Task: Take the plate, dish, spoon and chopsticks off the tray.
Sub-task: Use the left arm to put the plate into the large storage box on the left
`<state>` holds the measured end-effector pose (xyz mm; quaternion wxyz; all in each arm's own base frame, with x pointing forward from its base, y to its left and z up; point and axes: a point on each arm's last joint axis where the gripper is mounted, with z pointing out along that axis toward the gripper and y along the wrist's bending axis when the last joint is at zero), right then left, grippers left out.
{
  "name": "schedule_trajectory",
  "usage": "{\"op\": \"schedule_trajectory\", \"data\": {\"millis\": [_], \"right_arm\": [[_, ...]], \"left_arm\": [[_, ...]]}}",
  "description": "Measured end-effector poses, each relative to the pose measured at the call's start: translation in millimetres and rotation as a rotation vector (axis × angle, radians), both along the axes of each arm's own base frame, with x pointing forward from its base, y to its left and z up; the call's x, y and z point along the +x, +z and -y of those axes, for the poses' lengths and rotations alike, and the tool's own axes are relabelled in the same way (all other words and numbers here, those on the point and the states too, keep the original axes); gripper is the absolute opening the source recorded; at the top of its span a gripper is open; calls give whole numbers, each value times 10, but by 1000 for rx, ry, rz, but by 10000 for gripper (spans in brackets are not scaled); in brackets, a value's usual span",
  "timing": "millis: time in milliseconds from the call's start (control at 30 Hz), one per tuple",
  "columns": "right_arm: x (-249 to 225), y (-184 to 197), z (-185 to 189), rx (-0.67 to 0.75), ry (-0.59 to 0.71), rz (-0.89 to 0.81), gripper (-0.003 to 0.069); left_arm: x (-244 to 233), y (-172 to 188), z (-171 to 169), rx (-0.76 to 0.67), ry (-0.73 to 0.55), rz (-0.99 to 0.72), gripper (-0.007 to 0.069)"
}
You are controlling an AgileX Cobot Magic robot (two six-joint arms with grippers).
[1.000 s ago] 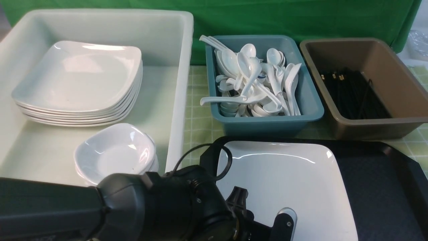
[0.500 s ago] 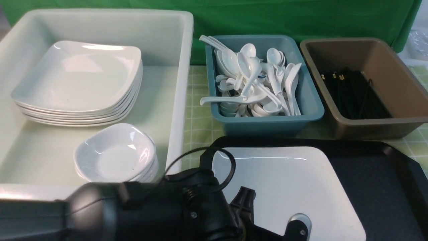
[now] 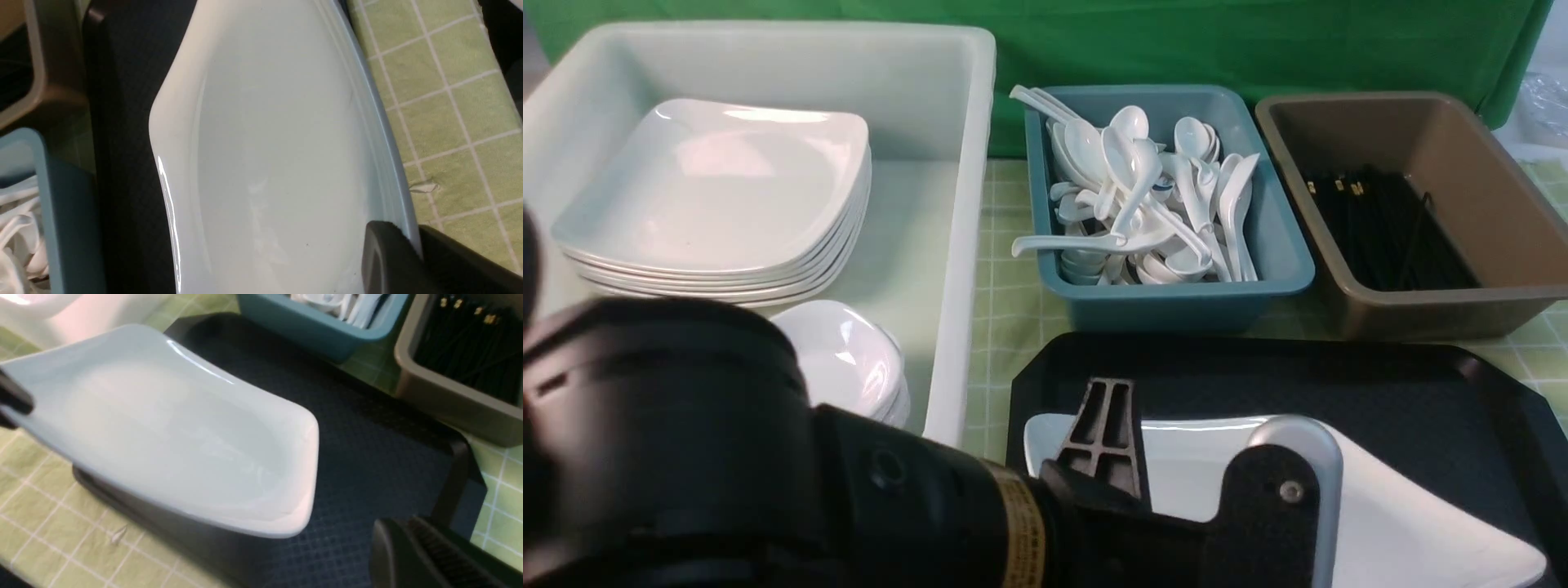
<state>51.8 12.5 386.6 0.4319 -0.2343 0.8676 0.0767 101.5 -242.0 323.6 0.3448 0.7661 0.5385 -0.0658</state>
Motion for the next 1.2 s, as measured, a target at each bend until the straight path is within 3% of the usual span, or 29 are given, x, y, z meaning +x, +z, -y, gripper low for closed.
{"op": "schedule_trajectory", "data": {"millis": [267, 400, 600, 767, 933, 1200], "right_arm": [[45, 99, 76, 38, -103, 65, 74], [58, 129, 56, 67, -94, 95, 26], [72, 175, 19, 105, -65, 142, 23], [72, 176, 19, 103, -63, 145, 23], [71, 176, 17, 85, -48, 151, 23], [58, 166, 1, 93, -31, 135, 23]], "left_arm": [[95, 260, -144, -74, 118, 87, 30], [402, 590, -298, -136, 275, 211, 29], [895, 849, -699, -150, 495, 311, 29], [1367, 713, -1102, -37, 687, 327, 29], [1929, 350, -1659, 82, 951, 232, 29], [2364, -91, -1940, 180, 1052, 190, 29]]}}
